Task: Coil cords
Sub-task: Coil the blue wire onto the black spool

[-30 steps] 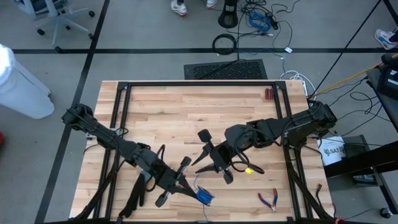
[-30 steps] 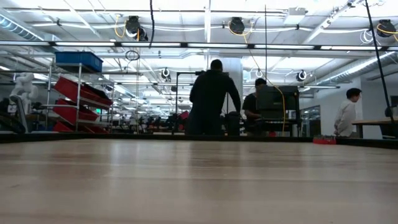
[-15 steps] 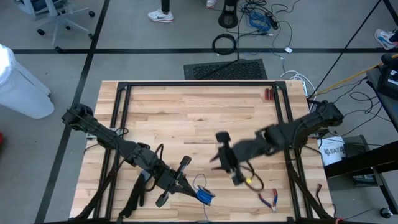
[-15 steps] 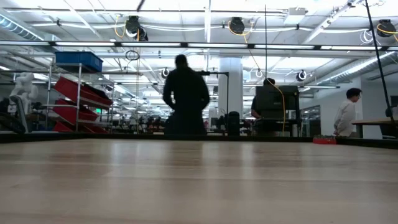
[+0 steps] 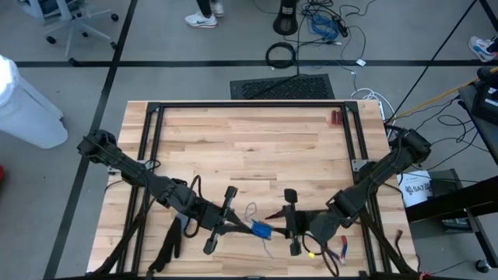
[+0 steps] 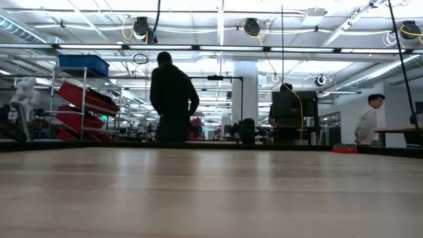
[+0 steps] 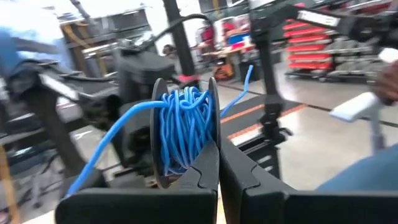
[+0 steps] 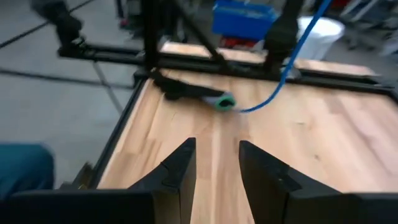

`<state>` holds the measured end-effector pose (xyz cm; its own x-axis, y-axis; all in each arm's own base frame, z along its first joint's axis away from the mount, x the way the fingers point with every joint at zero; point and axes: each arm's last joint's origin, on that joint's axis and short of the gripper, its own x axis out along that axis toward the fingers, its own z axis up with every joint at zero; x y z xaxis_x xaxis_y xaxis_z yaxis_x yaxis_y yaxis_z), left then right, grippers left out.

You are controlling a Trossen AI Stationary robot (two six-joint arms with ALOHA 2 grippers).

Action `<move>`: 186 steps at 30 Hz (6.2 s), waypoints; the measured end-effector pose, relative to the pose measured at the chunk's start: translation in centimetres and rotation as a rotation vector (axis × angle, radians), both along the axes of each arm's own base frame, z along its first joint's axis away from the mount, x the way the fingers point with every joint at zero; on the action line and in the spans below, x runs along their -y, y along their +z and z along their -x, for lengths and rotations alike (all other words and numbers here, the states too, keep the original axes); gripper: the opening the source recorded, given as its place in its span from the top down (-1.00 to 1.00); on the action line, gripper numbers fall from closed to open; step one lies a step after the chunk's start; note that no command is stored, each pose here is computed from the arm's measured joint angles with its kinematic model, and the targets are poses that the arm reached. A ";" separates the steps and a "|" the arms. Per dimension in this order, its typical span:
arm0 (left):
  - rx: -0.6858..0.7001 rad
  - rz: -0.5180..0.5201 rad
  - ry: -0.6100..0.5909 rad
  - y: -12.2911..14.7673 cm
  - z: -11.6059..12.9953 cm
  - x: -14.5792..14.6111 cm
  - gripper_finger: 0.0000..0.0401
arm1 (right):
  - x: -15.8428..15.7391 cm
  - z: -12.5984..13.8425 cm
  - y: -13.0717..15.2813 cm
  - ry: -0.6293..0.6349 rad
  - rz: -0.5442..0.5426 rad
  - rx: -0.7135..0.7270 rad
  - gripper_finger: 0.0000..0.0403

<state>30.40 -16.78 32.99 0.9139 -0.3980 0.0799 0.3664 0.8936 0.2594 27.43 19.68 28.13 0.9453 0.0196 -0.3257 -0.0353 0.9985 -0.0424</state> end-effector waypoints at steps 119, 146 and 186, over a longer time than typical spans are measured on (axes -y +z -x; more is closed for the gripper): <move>-0.383 -0.001 0.191 -3.0 0.8 -0.8 1.00 | -1.1 7.7 1.5 0.051 -0.116 -0.195 1.00; -0.348 0.041 0.154 -2.5 0.2 -1.5 1.00 | 2.7 2.4 8.3 0.208 0.333 0.057 1.00; -0.281 0.063 -0.060 -3.1 -1.9 -2.2 1.00 | 5.9 -2.1 7.3 0.409 0.438 0.111 0.92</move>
<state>32.34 -14.59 29.90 0.8788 -0.4541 -0.1469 0.4685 0.8794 0.0849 29.48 13.80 35.43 0.9182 0.2746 -0.2856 -0.3840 0.7940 -0.4713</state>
